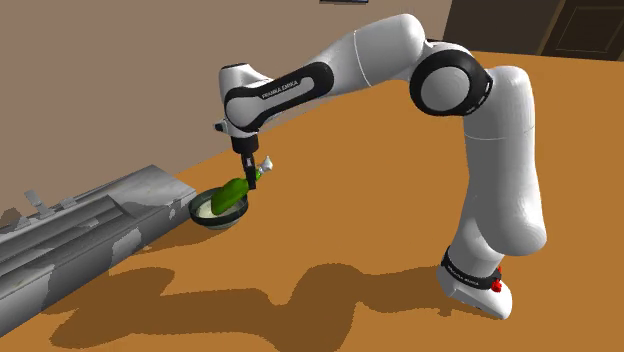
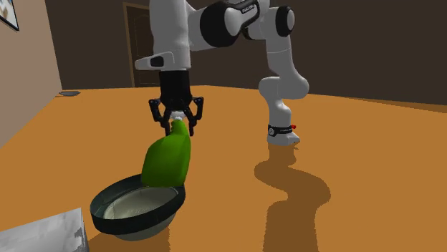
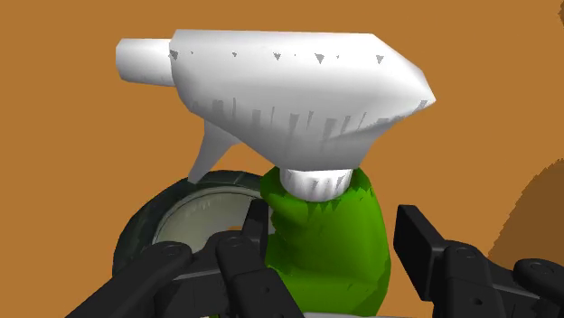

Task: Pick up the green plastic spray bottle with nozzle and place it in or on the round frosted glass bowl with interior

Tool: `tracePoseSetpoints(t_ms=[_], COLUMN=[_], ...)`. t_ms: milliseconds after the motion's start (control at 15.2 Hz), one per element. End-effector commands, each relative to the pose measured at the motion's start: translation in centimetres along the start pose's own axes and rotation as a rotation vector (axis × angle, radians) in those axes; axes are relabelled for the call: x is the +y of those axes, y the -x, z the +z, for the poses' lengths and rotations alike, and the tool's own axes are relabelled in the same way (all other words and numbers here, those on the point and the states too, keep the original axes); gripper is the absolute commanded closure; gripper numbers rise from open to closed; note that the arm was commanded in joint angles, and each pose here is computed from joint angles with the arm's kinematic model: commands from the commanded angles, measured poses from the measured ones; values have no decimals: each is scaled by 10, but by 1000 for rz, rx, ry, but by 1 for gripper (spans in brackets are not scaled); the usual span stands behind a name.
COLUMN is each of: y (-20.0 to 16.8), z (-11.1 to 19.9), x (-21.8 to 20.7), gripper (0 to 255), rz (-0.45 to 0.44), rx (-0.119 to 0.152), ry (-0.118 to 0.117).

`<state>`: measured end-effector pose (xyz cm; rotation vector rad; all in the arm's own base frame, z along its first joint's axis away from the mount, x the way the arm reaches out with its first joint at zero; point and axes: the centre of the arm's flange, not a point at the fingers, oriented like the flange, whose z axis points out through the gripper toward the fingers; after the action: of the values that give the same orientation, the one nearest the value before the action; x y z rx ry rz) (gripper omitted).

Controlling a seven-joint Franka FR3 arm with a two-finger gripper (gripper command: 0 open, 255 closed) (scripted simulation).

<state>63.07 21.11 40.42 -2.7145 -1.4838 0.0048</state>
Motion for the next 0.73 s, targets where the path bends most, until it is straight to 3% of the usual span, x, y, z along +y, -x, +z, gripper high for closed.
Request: tracePoseSetpoints(t_ms=[0,396,660], y=[-21,-90,-89], z=[0,-3,18], x=[14,55,56], gripper=[255,255,255], rz=[0,0,0], rx=[0,0,0], ry=[0,0,0])
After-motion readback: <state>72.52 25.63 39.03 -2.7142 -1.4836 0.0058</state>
